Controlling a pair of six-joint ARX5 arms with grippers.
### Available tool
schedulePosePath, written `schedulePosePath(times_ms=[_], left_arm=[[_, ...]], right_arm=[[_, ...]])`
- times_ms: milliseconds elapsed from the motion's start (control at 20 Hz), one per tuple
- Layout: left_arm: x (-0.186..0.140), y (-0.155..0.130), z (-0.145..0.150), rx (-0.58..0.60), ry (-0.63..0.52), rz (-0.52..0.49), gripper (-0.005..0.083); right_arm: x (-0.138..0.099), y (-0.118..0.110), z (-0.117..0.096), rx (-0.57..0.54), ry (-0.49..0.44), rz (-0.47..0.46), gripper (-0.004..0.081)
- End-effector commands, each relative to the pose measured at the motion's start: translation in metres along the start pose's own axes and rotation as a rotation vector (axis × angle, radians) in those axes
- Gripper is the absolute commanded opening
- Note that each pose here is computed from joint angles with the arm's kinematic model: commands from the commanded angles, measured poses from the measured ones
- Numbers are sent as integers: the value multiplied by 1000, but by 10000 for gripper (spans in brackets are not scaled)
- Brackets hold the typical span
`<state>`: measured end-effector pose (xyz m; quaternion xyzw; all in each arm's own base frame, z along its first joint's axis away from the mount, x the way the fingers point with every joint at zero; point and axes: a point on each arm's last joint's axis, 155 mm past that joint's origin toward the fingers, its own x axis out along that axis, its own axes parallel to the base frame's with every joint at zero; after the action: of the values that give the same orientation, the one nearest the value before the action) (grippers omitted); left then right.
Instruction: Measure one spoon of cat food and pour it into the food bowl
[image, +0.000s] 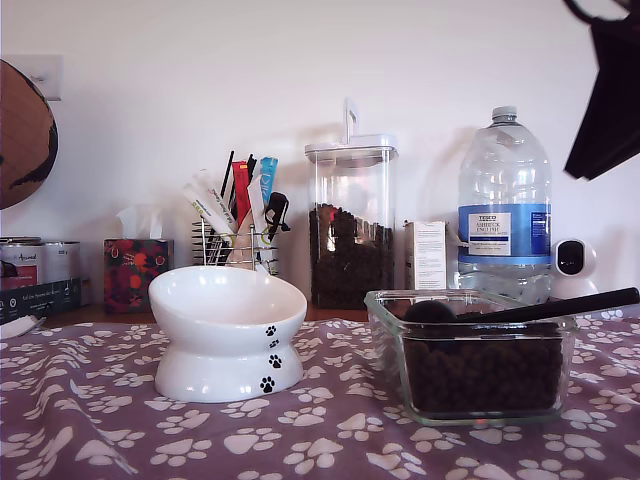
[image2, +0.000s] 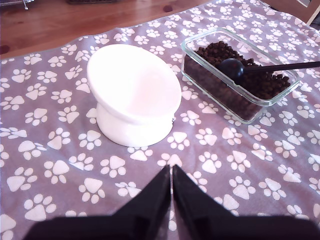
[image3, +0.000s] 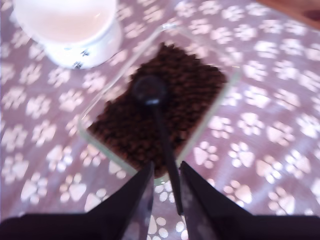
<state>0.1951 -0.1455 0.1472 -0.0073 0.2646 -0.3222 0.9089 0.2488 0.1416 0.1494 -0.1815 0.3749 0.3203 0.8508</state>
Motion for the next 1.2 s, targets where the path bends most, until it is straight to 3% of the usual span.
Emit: schedulePosePath(times_ms=[0, 300, 450, 1150], left_arm=[[1, -1, -1, -1, -1, -7, -22], [1, -1, -4, -4, 9, -7, -22], [1, -1, -5, -5, 12, -6, -22], [1, -1, -5, -5, 14, -6, -22]], right_arm=[[12, 7, 9, -86, 30, 42, 147], [50, 8, 19, -326, 128, 127, 154], [65, 6, 10, -337, 201, 146, 231], [102, -6, -28, -393, 372, 143, 227]])
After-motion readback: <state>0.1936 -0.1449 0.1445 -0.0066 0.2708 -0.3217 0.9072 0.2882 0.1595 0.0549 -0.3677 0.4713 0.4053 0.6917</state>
